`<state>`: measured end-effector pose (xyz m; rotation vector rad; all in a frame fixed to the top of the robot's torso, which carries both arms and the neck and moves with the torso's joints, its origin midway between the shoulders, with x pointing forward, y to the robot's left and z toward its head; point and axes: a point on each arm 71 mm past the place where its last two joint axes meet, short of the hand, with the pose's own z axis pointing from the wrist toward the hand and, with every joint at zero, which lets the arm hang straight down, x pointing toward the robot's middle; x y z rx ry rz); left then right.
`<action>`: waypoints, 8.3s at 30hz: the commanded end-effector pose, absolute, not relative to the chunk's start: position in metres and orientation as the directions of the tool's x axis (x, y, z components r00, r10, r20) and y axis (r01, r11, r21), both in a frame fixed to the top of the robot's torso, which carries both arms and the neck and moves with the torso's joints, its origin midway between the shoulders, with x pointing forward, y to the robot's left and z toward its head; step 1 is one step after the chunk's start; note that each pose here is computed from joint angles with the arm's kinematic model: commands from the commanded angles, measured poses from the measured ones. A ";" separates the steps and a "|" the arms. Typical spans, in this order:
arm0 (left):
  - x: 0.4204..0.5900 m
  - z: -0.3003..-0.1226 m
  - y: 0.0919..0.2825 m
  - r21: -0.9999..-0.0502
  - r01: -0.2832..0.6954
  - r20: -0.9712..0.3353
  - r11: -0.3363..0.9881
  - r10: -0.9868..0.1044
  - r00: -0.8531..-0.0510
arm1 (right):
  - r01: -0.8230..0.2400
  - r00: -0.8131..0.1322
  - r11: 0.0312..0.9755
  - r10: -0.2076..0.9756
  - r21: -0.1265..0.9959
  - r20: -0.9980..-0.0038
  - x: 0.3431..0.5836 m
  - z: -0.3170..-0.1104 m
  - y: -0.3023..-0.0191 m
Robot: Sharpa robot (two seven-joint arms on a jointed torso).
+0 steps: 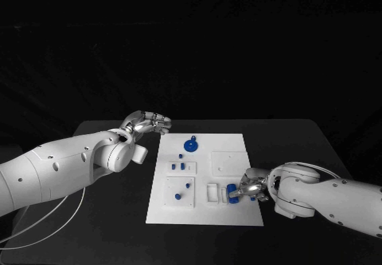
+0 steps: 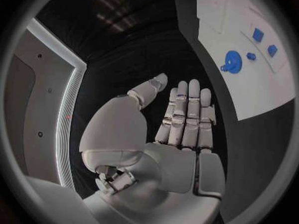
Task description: Assemble the parts on the task board
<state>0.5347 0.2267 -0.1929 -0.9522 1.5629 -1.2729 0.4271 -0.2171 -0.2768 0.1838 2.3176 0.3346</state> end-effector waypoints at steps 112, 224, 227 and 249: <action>0.533 -0.192 0.225 -0.985 -0.037 -0.148 0.170 -0.931 -0.334 | 0.000 -0.759 0.890 0.297 0.456 -0.580 0.416 -0.280 -0.173; 0.532 -0.193 0.229 -0.984 -0.045 -0.149 0.174 -0.931 -0.333 | 0.038 -0.641 0.992 0.114 0.116 -0.759 0.436 -0.283 -0.268; 0.532 -0.193 0.230 -0.984 -0.046 -0.149 0.174 -0.931 -0.333 | 0.038 -0.643 0.993 0.113 0.116 -0.757 0.436 -0.286 -0.267; 0.532 -0.194 0.231 -0.983 -0.048 -0.150 0.175 -0.931 -0.332 | 0.054 -0.639 0.988 0.145 0.144 -0.756 0.436 -0.288 -0.267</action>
